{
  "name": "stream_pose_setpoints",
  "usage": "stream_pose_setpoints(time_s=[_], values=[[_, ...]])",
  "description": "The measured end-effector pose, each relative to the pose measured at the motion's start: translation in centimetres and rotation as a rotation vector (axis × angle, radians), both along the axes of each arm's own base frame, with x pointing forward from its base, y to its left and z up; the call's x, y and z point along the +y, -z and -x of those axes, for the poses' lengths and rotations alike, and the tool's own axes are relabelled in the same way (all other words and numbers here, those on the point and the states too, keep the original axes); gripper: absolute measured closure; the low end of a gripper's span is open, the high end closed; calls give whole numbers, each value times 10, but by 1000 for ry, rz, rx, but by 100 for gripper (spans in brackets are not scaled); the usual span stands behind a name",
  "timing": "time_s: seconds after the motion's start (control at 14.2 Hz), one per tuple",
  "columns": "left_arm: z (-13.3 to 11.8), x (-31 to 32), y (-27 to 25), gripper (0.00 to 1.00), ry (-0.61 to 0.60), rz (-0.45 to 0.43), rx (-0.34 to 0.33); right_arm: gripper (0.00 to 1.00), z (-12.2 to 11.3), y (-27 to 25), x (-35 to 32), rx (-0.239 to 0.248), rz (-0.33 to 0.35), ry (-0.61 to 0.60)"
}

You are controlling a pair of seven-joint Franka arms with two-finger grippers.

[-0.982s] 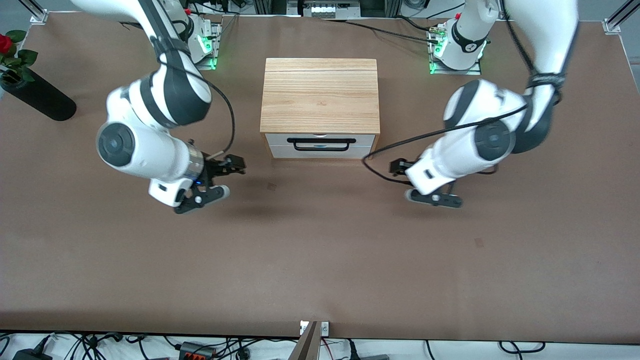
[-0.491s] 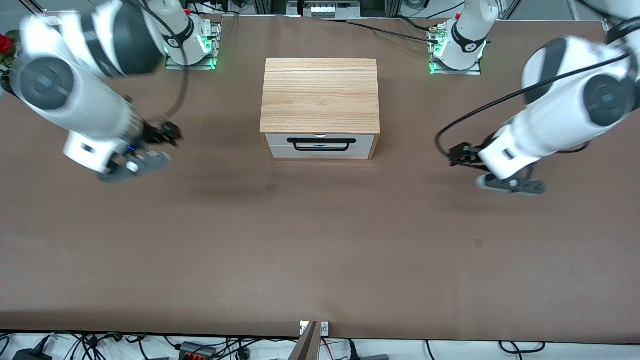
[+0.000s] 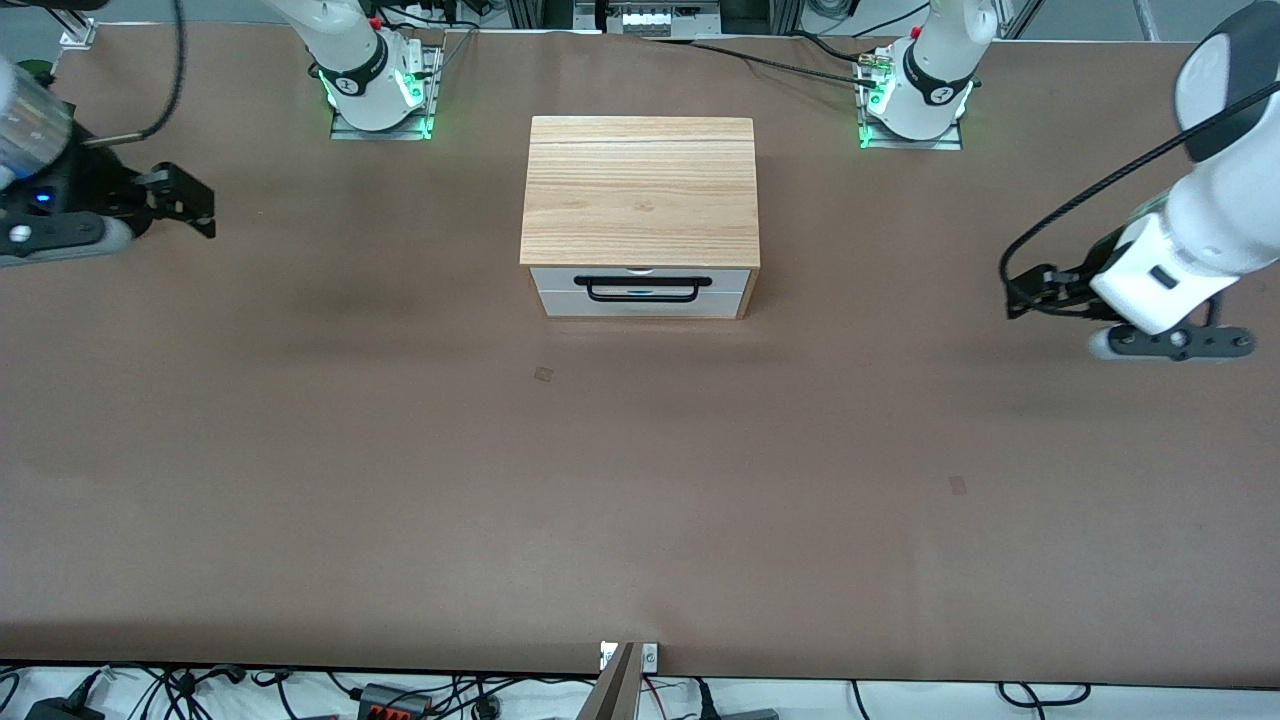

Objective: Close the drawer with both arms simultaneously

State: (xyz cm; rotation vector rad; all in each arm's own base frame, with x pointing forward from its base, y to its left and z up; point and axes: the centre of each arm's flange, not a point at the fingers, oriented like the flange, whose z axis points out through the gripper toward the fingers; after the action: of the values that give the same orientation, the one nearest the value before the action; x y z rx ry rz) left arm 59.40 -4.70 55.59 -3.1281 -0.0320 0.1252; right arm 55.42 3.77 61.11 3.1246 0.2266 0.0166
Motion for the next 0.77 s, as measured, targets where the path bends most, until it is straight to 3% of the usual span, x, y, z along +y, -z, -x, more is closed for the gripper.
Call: stream_pose_setpoints(time_s=[0.07,0.14,0.35,0.42,0.63,0.77], values=[[6,2,-11,0,-3,-6,-7,0,3,8,-11,-26,-24,26],[12,1,-21,0,-2,-10,-17,0,8,14,-19,-21,-30,43],[31,-7,-33,0,10,-18,-26,0,36,6,-35,101,-30,72],[35,-9,-32,0,8,-20,-23,0,41,-2,-38,102,-30,78],[39,-9,-25,0,-4,-24,-12,0,36,-12,-42,32,-5,79],[39,-9,-24,0,-5,-24,-11,0,31,-9,-38,16,-2,72]])
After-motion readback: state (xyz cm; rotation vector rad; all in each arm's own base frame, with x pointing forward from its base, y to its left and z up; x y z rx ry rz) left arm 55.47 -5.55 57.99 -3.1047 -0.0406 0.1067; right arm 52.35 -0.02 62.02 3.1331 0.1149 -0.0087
